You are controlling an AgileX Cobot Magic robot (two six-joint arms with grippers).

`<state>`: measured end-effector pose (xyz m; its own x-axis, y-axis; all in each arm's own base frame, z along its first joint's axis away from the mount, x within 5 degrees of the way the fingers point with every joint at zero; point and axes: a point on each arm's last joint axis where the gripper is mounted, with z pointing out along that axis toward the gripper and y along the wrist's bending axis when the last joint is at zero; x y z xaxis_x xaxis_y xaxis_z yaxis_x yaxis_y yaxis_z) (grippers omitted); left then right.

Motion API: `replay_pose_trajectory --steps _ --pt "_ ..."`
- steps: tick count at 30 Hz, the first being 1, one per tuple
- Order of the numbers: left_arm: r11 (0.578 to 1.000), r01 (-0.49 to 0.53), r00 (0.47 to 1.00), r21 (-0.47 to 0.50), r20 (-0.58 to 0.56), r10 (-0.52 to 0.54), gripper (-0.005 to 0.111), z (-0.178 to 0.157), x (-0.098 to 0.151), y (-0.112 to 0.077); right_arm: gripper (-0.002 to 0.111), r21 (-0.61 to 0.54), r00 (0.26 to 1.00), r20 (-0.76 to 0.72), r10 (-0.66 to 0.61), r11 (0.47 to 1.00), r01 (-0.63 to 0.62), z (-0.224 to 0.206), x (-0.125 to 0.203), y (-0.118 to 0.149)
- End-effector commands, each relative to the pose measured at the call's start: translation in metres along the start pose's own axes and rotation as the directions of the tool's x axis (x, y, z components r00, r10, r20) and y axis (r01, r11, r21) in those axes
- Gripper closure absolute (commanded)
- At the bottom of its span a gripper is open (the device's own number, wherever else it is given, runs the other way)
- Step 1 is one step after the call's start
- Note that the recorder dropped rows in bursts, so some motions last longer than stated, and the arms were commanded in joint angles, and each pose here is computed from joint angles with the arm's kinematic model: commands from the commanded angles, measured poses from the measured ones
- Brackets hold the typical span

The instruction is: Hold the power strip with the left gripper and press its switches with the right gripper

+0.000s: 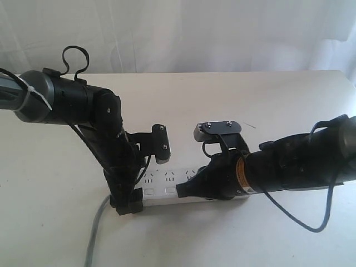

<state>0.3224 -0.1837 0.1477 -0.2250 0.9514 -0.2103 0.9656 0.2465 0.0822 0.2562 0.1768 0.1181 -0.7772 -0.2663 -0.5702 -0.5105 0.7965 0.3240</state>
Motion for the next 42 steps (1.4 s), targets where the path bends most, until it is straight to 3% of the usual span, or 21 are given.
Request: replay_pose_trajectory --steps 1,5,8,14,18,23,25,32,42 --pt "0.994 -0.041 0.991 0.098 -0.120 0.053 0.107 0.020 0.016 -0.010 0.108 0.065 0.992 -0.116 -0.041 0.997 0.049 0.011 0.024 -0.008" --pt "0.995 -0.037 0.992 0.097 -0.120 0.049 0.107 0.020 0.016 -0.009 0.108 -0.072 0.991 -0.012 -0.137 0.988 0.135 -0.001 0.010 0.010" --pt "0.996 -0.016 0.993 0.085 -0.115 0.026 0.107 0.020 0.015 -0.009 0.108 -0.102 0.985 0.096 -0.140 0.983 0.150 -0.013 -0.003 0.018" --pt "0.995 -0.010 0.992 0.095 -0.124 0.022 0.107 0.020 0.016 -0.010 0.108 -0.081 0.936 0.291 -0.199 0.969 0.232 -0.046 -0.028 0.030" --pt "0.995 -0.010 0.992 0.098 -0.126 0.022 0.107 0.020 0.016 -0.010 0.108 0.008 0.902 0.351 -0.252 0.964 0.266 -0.078 -0.039 0.035" --pt "0.995 -0.012 0.992 0.098 -0.126 0.024 0.107 0.020 0.016 -0.010 0.108 0.232 0.913 0.284 -0.292 0.945 0.230 -0.105 -0.036 0.021" --pt "0.995 -0.014 0.992 0.098 -0.125 0.026 0.107 0.020 0.016 -0.010 0.108 0.267 0.923 0.258 -0.286 0.939 0.216 -0.108 -0.029 0.015" --pt "0.994 -0.006 0.991 0.106 -0.133 0.021 0.107 0.020 0.017 -0.011 0.108 0.165 0.920 0.288 -0.265 0.960 0.225 -0.099 -0.022 0.019" --pt "0.990 -0.002 0.986 0.144 -0.163 0.026 0.107 0.019 0.020 -0.014 0.108 0.104 0.973 0.129 -0.191 0.978 0.178 -0.047 -0.001 0.004"
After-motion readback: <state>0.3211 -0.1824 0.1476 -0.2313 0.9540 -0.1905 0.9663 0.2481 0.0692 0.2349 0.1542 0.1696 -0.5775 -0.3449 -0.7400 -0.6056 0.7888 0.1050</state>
